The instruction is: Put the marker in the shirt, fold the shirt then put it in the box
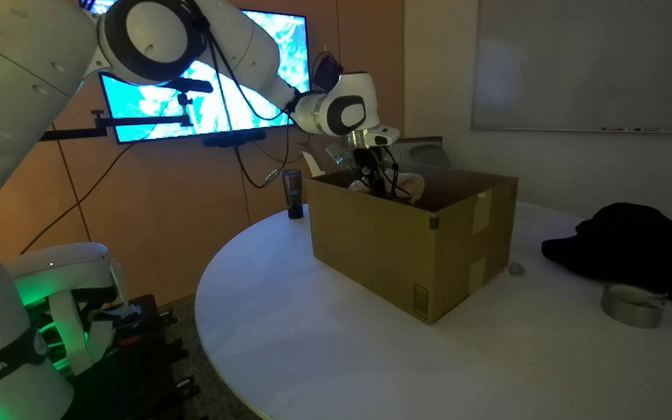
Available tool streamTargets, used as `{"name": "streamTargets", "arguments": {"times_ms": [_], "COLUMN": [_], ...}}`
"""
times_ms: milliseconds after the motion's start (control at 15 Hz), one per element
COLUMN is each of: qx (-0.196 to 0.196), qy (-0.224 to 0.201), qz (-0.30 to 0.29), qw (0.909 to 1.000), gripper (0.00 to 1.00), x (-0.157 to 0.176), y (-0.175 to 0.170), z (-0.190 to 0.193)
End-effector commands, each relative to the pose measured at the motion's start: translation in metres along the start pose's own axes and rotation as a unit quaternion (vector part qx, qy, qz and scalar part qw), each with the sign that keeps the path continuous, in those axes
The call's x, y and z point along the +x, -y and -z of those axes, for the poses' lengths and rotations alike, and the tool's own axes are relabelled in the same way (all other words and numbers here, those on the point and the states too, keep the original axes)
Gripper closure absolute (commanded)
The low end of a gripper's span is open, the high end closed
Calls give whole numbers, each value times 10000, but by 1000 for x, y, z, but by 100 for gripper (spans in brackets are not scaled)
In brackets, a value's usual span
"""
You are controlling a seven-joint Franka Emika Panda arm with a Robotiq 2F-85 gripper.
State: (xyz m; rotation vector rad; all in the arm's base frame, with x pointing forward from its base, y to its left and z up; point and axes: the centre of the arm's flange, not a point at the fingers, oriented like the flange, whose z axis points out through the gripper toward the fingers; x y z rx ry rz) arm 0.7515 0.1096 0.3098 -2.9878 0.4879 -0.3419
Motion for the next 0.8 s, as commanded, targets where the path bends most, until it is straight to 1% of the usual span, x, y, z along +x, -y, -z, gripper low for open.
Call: {"name": "streamTargets", "arguments": {"times_ms": [0,67,200,267,400,467,600,667,733], "qx": [27,-55,-138,-214,-305,-344,-293,-403,-392], "qy": [272,425,728,948,1202,1289,1454,1308,1345], "qz": [267,422,662,776,1022,1164,1444,1174,1273], "qw": [9993,9982,9951,9922,9870,9842,9783,9836,9819], "gripper": [53,44,31,22,7,2,0,4,0], "x": [54,52,50,45,37,30,14,23,23], "y": [23,23,15,11,-2,-9,-25,-13,-17], "z": [18,26,52,66,96,112,143,108,122]}}
